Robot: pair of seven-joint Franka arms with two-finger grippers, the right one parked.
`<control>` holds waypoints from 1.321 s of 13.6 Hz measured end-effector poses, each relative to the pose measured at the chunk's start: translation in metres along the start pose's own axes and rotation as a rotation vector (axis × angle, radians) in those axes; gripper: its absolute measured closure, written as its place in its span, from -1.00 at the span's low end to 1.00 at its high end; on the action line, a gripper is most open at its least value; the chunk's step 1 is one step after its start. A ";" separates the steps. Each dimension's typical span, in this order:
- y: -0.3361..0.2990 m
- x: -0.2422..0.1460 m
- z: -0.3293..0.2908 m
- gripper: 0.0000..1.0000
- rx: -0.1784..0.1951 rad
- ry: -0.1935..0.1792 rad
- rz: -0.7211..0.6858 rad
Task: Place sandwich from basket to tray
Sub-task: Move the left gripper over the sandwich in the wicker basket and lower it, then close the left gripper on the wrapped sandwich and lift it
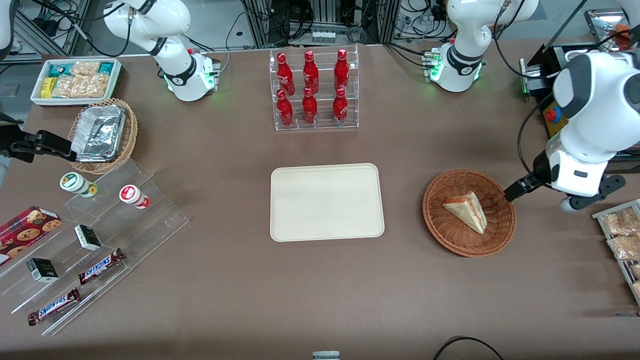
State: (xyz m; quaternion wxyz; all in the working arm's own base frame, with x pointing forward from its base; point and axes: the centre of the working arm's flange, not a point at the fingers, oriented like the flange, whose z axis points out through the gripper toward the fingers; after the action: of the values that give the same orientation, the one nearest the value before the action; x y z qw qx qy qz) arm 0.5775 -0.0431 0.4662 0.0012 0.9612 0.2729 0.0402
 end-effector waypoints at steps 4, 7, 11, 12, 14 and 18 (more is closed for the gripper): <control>0.006 -0.038 0.055 -1.00 -0.043 0.037 -0.154; 0.006 -0.062 0.088 -1.00 -0.038 0.024 -0.177; 0.002 -0.070 0.137 -1.00 -0.050 0.025 -0.192; 0.000 -0.072 0.152 -1.00 -0.053 0.024 -0.195; 0.000 -0.075 0.176 -1.00 -0.058 0.023 -0.206; 0.000 -0.076 0.204 -0.83 -0.056 0.013 -0.211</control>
State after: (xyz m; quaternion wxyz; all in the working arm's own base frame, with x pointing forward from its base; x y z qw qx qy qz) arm 0.5285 -0.0791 0.2567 0.0304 0.9263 0.3716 0.0538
